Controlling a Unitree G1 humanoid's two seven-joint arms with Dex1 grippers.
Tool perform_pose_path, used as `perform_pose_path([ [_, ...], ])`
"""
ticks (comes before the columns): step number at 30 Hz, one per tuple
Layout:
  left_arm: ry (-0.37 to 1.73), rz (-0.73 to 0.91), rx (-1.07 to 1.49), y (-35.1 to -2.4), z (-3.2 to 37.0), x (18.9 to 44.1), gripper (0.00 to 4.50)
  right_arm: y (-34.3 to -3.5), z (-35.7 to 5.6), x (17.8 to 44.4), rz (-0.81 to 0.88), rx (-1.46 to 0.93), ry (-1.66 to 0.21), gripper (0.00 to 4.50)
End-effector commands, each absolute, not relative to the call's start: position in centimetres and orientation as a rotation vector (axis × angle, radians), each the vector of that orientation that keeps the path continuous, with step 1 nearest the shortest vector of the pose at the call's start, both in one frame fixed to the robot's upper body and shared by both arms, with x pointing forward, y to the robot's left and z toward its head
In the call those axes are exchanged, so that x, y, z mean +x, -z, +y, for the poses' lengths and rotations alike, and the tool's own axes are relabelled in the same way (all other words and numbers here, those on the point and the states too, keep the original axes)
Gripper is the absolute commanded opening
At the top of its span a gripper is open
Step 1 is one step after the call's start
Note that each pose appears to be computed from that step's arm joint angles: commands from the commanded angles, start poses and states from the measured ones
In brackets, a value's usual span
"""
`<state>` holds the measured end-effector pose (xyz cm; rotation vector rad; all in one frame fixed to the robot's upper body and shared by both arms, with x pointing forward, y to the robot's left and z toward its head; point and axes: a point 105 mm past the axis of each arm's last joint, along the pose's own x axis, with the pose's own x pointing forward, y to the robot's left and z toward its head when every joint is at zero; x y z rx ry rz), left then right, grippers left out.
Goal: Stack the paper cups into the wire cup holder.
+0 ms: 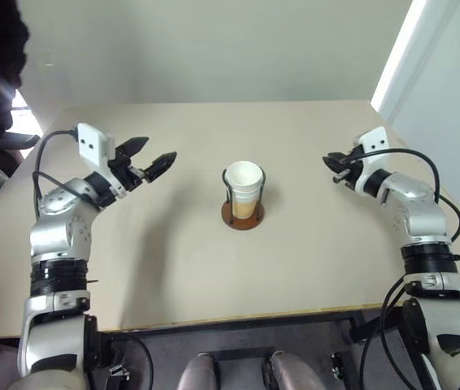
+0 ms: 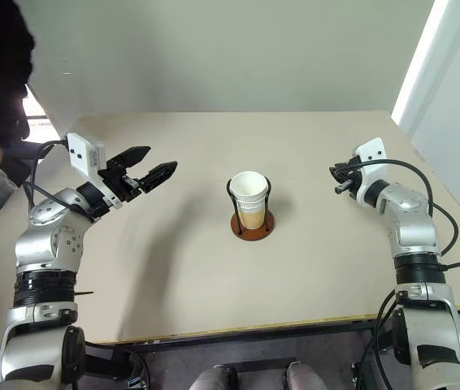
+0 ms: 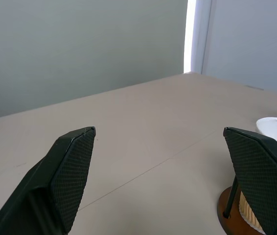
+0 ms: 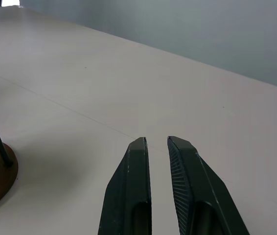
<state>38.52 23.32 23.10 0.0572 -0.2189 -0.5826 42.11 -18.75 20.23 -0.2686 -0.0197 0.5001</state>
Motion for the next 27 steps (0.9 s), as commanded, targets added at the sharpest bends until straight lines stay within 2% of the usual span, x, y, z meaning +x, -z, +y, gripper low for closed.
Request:
perform_pose_path([
  [1, 0.565, -0.273, 0.070, -24.62, 24.02, 38.17, 4.50, -22.14, -18.72, 41.79, -0.081, -0.284, -0.508, 0.57],
  [27, 0.618, -0.271, 0.053, -24.72, 23.46, 37.22, 4.50, -22.09, -18.52, 41.80, -0.078, -0.288, -0.521, 0.57],
])
